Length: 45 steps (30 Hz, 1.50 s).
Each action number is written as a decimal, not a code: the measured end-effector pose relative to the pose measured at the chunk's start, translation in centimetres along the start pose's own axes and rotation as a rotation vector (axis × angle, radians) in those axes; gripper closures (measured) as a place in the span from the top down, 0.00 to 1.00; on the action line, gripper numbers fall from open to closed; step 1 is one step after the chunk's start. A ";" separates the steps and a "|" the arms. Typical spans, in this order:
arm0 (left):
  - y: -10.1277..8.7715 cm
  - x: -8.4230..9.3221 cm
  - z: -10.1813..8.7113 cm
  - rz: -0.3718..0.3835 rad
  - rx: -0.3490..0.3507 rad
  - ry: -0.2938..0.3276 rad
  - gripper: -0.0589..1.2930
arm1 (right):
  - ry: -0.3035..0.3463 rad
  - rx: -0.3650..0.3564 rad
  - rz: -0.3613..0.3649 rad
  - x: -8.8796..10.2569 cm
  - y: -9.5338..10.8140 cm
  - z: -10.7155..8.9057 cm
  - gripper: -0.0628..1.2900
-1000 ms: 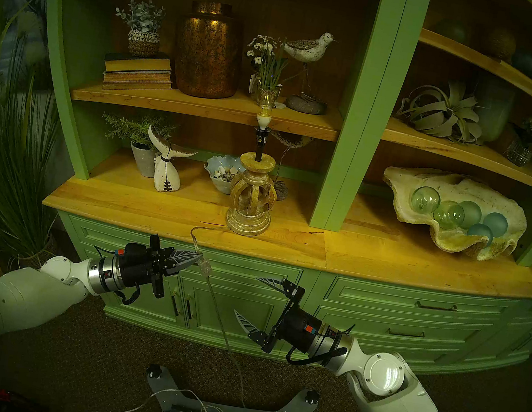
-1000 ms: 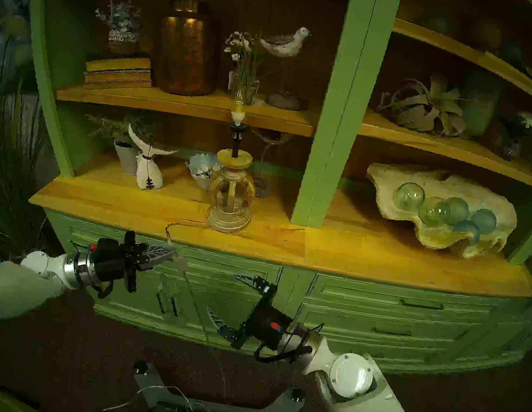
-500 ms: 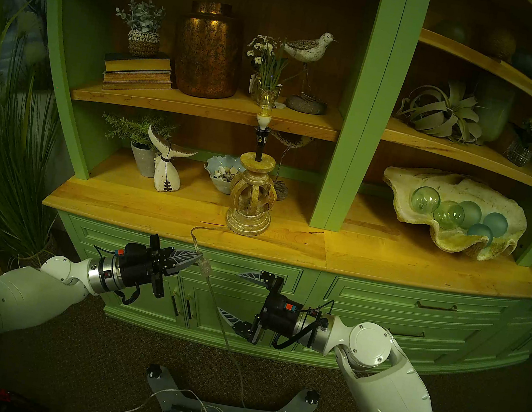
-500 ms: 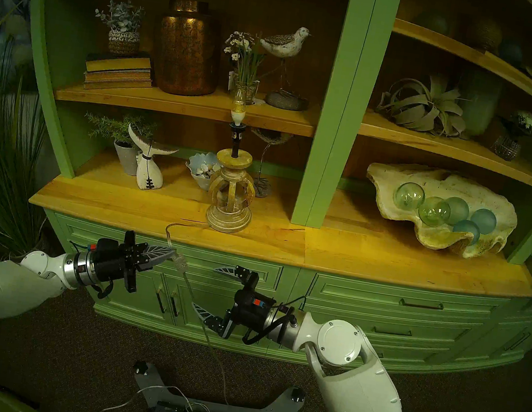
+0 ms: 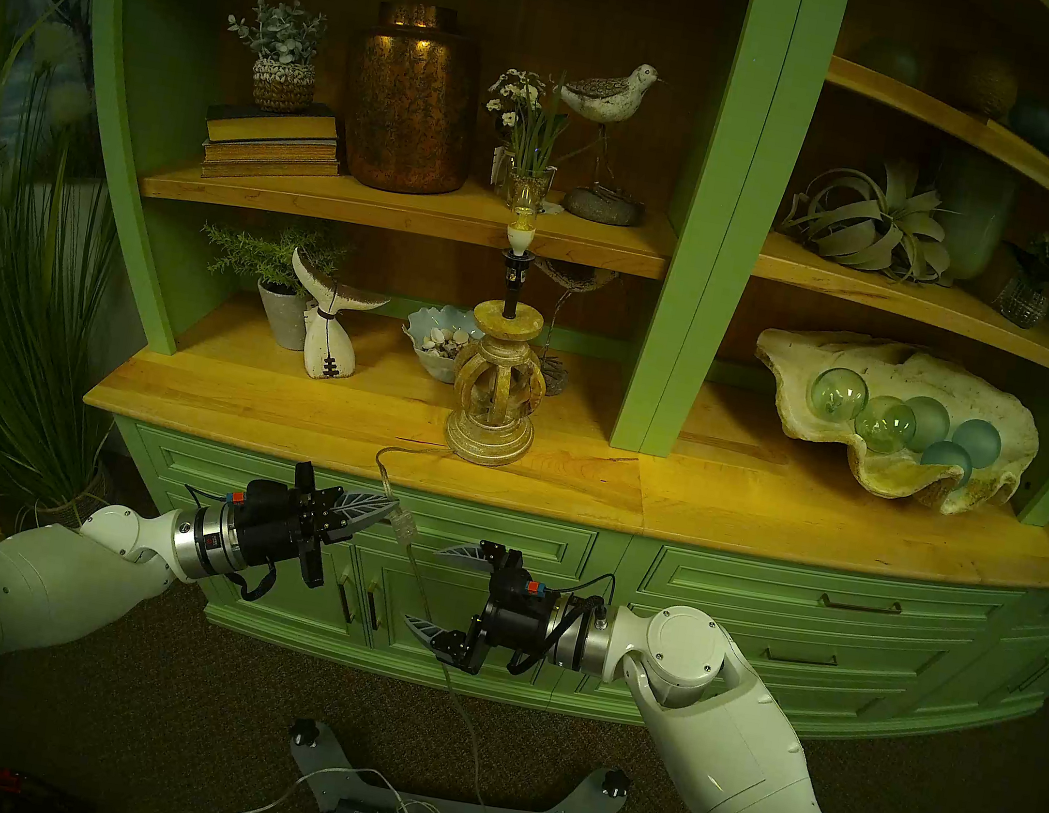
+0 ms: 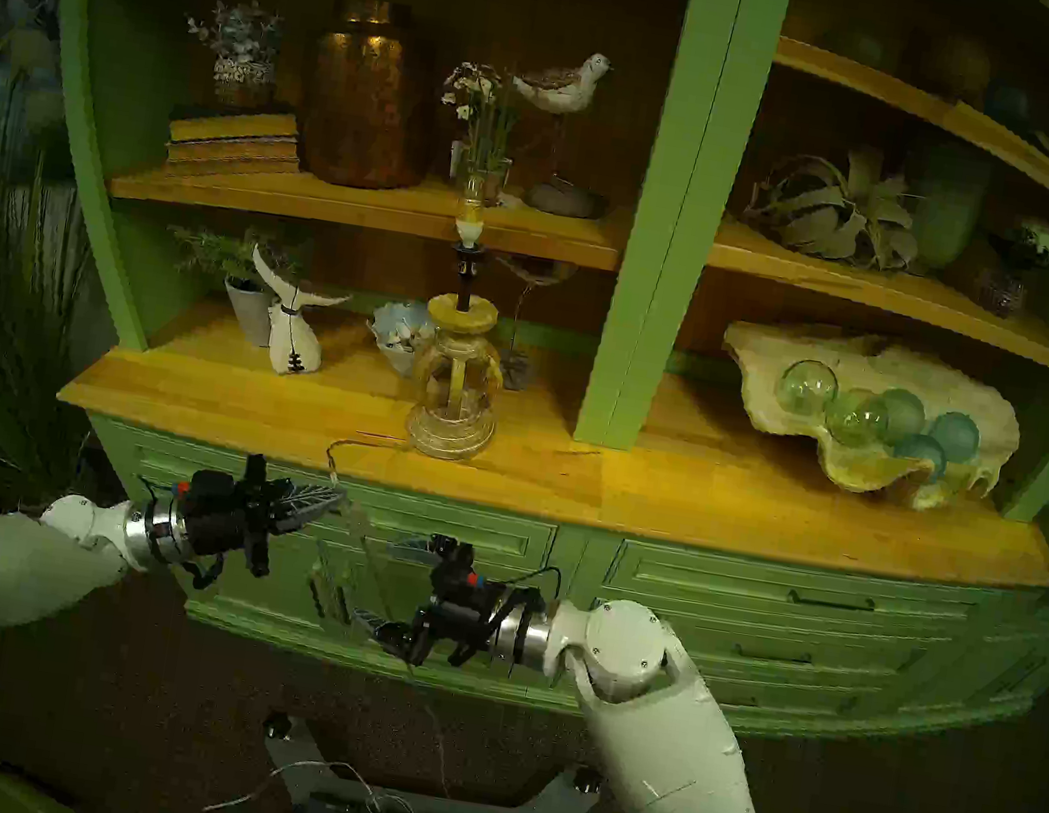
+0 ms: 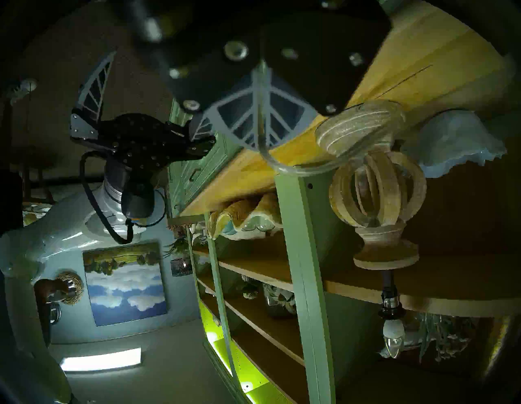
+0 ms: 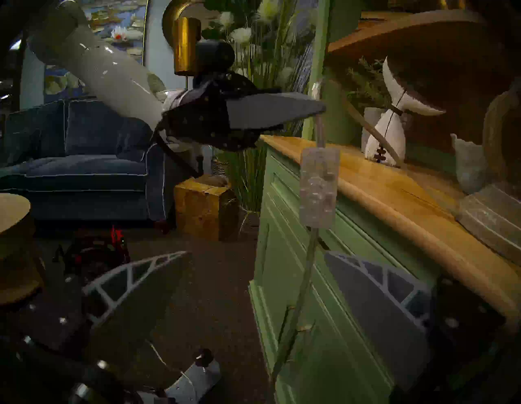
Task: Grab cable and switch light on
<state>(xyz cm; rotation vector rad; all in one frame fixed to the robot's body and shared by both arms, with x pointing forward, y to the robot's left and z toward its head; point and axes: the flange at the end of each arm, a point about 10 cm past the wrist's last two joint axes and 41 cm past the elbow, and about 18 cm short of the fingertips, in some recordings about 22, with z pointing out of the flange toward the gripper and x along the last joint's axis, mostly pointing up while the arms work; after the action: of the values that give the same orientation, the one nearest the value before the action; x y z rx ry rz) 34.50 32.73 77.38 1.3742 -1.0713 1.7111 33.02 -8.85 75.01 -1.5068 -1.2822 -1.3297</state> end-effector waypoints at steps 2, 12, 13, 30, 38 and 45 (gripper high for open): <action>0.0 0.0 0.0 0.001 0.001 0.000 0.03 | 0.002 0.006 0.001 0.1 0.2 0.1 0.96; 0.0 0.0 0.0 0.006 0.004 0.001 0.03 | 0.024 0.034 -0.004 0.8 1.3 0.5 0.96; 0.0 0.0 0.0 0.006 0.004 0.001 0.03 | 0.025 0.036 -0.004 0.9 1.4 0.5 0.96; 0.2 0.0 0.0 0.014 0.005 0.000 0.03 | 0.047 0.065 -0.007 1.0 2.0 0.6 0.96; 0.2 0.0 0.0 0.020 0.005 -0.001 0.03 | 0.057 0.054 -0.005 0.9 2.7 0.7 0.96; 0.1 0.1 0.0 0.025 0.005 -0.002 0.03 | 0.059 0.003 0.006 0.8 5.2 0.5 0.96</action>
<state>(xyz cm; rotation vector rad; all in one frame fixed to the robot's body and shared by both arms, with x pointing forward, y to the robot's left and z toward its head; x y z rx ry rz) 34.39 32.66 77.40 1.3707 -1.0908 1.7321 38.16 -9.43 76.12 -1.4582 -1.2408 -1.3576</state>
